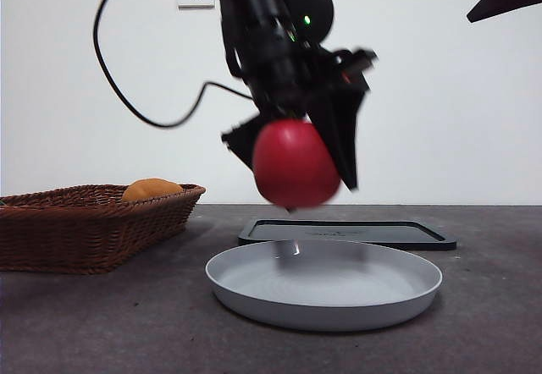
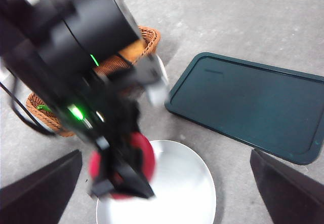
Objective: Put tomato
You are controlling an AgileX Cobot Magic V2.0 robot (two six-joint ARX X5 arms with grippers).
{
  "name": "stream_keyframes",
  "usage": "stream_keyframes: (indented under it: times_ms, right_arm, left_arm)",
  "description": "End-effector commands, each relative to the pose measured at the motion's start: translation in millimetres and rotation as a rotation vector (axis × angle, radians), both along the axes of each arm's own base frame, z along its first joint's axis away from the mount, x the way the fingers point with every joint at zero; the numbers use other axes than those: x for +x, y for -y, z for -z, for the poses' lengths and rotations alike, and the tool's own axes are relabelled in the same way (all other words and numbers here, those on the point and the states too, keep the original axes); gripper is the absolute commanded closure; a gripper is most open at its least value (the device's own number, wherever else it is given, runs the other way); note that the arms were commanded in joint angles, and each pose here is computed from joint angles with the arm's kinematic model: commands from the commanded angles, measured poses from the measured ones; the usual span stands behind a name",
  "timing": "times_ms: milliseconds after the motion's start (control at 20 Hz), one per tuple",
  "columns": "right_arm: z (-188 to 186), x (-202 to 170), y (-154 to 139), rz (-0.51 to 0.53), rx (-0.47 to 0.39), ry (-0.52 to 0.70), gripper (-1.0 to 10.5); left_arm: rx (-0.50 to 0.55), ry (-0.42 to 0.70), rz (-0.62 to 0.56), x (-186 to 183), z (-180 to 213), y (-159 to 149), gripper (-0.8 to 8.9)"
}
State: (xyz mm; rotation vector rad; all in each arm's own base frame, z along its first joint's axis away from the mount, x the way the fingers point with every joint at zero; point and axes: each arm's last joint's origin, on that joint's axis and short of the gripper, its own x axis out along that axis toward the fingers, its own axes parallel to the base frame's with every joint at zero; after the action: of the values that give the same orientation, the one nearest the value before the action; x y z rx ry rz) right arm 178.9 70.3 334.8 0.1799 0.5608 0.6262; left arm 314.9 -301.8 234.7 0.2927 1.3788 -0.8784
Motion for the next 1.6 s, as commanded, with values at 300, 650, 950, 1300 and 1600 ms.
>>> stream_keyframes:
  times_ms: [300, 650, 950, 1300, 1600]
  right_arm:
    - [-6.1, 1.0, -1.4, -0.009, 0.002, 0.025, 1.9]
    - [-4.3, 0.1, -1.1, -0.009, -0.005, 0.005, 1.9]
    - [-3.6, -0.2, -1.0, -0.009, -0.008, -0.002, 1.9]
    - [-3.7, -0.2, -1.0, -0.010, -0.008, -0.002, 1.9]
    - [-3.6, -0.2, -1.1, -0.011, -0.007, -0.003, 1.9]
  left_arm:
    - [0.037, 0.109, 0.011, -13.2, 18.8, 20.9, 6.63]
    - [0.071, 0.069, 0.005, -12.5, 40.8, 28.0, 6.63]
    - [0.114, 0.029, 0.006, -11.6, 58.4, 29.4, 6.61]
    - [0.111, 0.029, 0.000, -12.0, 58.1, 30.3, 2.63]
    - [0.087, 0.052, -0.005, -6.0, 37.1, 30.4, 0.53]
